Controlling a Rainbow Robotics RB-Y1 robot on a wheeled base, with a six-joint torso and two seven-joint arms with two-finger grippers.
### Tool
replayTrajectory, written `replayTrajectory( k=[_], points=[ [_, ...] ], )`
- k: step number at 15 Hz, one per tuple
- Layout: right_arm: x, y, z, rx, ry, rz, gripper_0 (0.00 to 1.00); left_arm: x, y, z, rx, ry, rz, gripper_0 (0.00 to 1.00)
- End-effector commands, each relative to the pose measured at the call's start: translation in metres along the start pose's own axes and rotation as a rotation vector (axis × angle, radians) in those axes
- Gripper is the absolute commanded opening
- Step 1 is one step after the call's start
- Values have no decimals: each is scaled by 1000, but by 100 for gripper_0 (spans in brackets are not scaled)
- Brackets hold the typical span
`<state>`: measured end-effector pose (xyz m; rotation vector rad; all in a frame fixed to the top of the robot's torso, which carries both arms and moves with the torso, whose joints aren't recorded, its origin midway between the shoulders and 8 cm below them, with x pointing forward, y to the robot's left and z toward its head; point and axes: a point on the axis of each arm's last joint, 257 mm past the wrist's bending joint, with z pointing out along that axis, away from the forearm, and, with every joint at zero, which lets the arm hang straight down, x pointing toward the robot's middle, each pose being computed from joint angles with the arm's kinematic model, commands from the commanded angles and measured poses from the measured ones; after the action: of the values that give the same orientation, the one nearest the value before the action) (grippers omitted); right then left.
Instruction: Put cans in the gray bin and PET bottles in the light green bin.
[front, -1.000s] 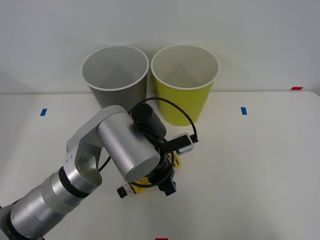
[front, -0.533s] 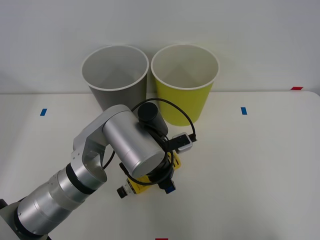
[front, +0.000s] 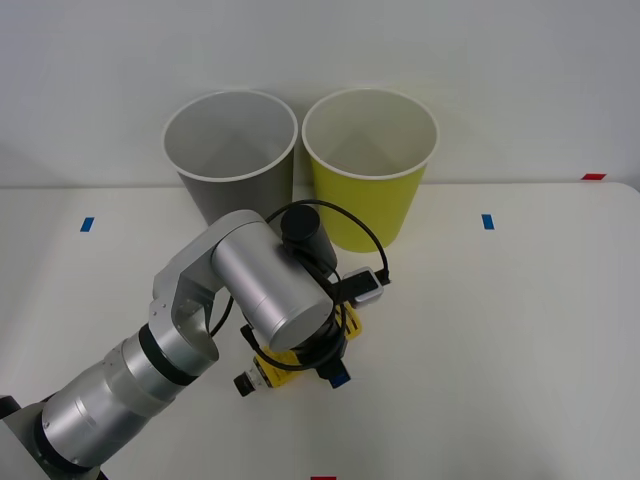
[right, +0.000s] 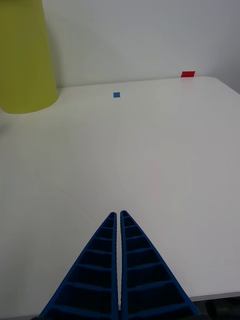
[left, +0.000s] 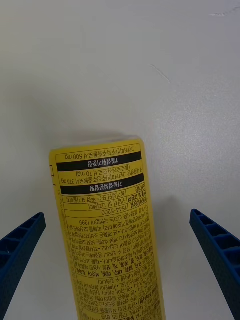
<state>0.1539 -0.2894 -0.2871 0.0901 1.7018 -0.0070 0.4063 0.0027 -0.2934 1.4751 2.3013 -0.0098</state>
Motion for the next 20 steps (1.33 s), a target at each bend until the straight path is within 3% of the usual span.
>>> replayTrajectory(
  k=[1, 12, 20],
  points=[
    [0, 0, 0, 0, 0, 0, 0, -2, 2, 5, 5, 17, -15, 100],
    [0, 0, 0, 0, 0, 0, 0, 1, -2, 21, 34, 51, -106, 100],
    [0, 0, 0, 0, 0, 0, 0, 1, 10, 23, -5, 49, -133, 100]
  ],
)
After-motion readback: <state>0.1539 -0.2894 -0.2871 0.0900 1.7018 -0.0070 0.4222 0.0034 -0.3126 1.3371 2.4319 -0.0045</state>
